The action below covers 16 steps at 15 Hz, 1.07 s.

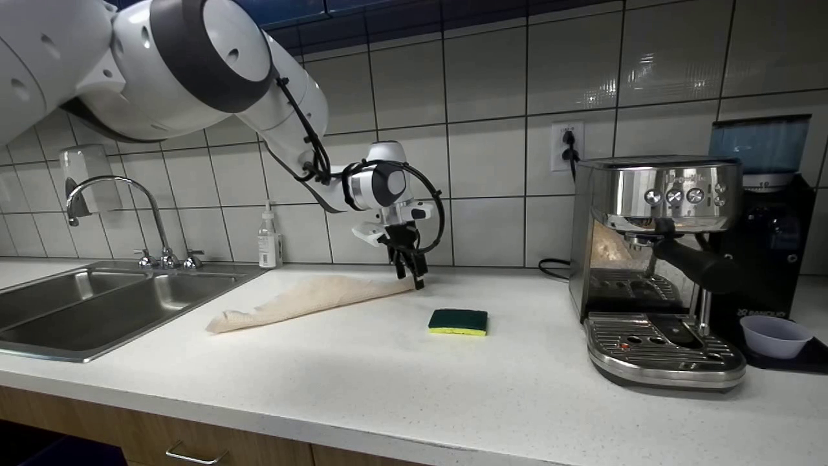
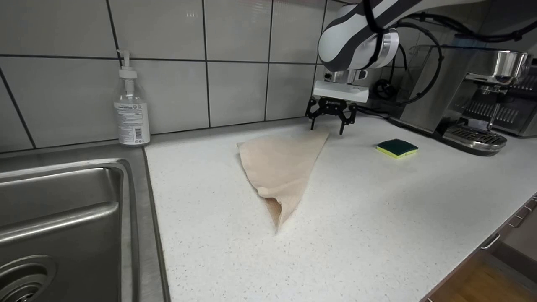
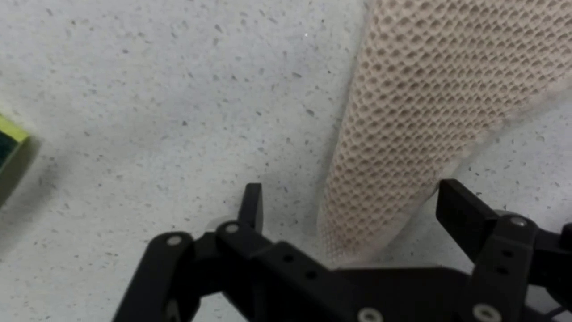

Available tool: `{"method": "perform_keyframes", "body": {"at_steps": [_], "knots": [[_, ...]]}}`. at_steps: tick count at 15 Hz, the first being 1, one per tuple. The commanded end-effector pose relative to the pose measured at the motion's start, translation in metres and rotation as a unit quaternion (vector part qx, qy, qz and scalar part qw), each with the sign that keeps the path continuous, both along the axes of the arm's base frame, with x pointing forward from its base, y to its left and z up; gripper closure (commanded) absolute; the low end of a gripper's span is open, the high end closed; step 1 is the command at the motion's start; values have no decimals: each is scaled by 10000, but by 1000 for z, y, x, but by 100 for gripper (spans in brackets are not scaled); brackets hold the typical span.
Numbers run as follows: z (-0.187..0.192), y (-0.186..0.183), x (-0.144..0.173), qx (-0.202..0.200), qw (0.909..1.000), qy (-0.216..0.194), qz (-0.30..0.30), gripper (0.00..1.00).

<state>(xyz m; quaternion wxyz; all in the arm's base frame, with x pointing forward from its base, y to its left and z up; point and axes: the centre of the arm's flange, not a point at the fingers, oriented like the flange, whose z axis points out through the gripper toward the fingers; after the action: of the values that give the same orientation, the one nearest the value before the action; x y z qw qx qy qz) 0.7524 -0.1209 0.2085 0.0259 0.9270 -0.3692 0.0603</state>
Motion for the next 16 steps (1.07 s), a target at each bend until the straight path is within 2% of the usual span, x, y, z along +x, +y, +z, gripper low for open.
{"method": "perform_keyframes", "body": {"at_steps": [1, 7, 8, 9, 16], "knots": [[0, -1, 14, 40, 9999, -62, -145, 0], [-3, -1, 19, 43, 9998, -75, -193, 0], [-3, -1, 20, 50, 9998, -95, -196, 9], [-2, -1, 20, 53, 9997, -109, -192, 28], [3, 2, 20, 49, 9997, -176, -151, 82]]}}
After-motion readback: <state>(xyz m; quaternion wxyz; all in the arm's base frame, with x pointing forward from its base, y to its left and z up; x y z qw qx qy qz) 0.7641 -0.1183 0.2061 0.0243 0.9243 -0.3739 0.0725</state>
